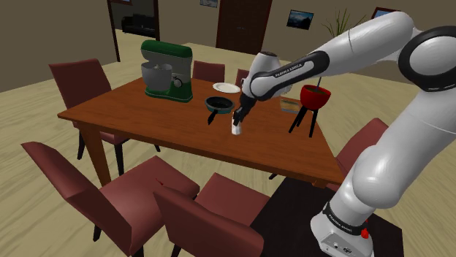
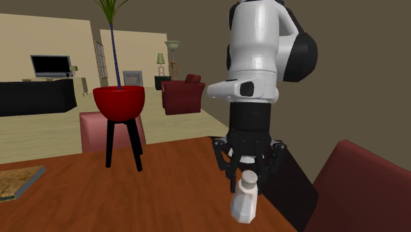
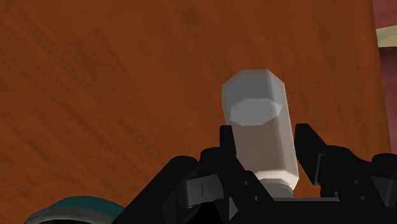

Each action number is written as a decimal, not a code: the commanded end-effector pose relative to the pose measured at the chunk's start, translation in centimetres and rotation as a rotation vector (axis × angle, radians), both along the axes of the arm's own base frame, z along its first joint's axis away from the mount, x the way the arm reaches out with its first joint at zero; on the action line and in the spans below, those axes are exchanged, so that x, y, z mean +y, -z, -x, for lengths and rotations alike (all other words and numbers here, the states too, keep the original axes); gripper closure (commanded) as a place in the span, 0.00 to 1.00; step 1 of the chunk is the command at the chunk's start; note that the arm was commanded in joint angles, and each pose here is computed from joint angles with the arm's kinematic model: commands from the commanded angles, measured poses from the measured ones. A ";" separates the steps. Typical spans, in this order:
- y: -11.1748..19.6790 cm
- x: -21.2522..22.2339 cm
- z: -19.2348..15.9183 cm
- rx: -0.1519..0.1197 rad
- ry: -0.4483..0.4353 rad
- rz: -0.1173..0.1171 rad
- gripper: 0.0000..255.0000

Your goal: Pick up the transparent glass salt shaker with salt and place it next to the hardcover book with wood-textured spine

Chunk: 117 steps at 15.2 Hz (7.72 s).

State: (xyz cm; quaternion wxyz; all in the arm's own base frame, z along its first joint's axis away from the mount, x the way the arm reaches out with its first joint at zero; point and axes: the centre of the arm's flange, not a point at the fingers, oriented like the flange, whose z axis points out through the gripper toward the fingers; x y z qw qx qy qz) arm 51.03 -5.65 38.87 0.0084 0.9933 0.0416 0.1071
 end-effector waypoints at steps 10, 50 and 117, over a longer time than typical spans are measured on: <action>-5.8 0.1 0.0 0.000 0.000 0.000 1.00; -12.9 -34.2 0.8 0.000 0.000 0.000 1.00; -0.8 -48.2 2.1 0.000 0.000 0.000 0.00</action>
